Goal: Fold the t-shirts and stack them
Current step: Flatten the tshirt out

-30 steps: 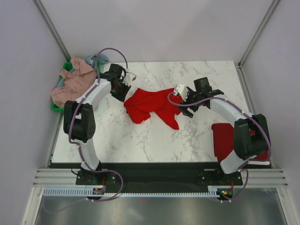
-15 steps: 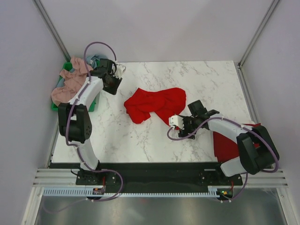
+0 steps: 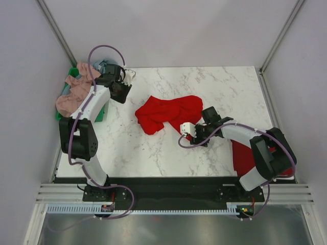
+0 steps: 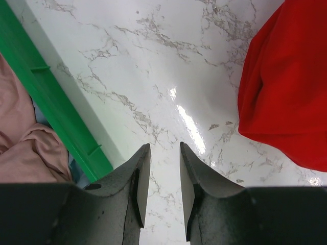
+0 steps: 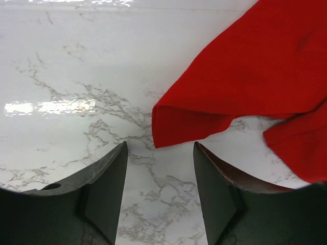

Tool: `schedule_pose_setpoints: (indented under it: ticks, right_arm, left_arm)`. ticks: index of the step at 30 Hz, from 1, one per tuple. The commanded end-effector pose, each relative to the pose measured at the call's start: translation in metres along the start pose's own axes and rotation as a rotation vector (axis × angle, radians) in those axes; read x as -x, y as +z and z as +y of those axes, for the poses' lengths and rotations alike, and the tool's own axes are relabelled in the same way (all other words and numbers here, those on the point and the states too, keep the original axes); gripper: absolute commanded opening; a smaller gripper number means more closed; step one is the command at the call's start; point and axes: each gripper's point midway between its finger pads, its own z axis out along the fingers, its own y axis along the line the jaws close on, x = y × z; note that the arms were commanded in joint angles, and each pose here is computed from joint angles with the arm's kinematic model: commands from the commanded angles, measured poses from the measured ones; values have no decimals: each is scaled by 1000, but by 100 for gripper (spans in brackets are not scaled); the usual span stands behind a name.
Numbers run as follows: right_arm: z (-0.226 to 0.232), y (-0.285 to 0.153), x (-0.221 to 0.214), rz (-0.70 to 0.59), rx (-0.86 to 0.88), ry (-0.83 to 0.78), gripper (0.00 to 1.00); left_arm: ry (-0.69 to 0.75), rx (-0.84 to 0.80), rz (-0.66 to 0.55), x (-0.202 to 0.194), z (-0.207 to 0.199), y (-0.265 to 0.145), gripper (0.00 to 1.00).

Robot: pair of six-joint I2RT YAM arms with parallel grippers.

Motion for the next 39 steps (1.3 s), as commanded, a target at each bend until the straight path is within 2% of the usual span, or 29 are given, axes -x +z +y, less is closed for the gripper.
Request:
schedule_pose_setpoints:
  ticks: [1,12,14,15,16,19,26,31,34,39]
  right_arm:
    - [-12,5,13,-42,-2,-12,61]
    - [-3,9,7,-6,65,-1,43]
    - [0,5,7,-1,76,-2,30]
    - [-1,2,8,5,76,5,18]
    - [-3,-1,10,7,67,30,0]
    - [-25,-24,23,-16,-28,34,0]
    - [-119,-115,82,-98,-374,47,0]
    - [-149,-135,97,-124,-471,132,0]
    - [-172,-139,97,-121,-544,215,0]
    - [-190,-140,88,-110,-582,294,0]
  left_arm:
    - [-18,35,-53,10,5,-18,37]
    - [-17,28,-46,8,4,-13,37]
    - [-17,26,-48,9,4,-13,37]
    - [-16,22,-52,11,3,-13,37]
    - [-15,19,-52,11,3,-12,37]
    - [-3,-2,-72,19,0,-13,37]
    - [125,-88,-126,54,-19,-5,43]
    - [167,-228,-82,63,-59,33,46]
    - [176,-302,-103,89,-79,44,47]
    - [156,-451,-68,101,-115,46,50]
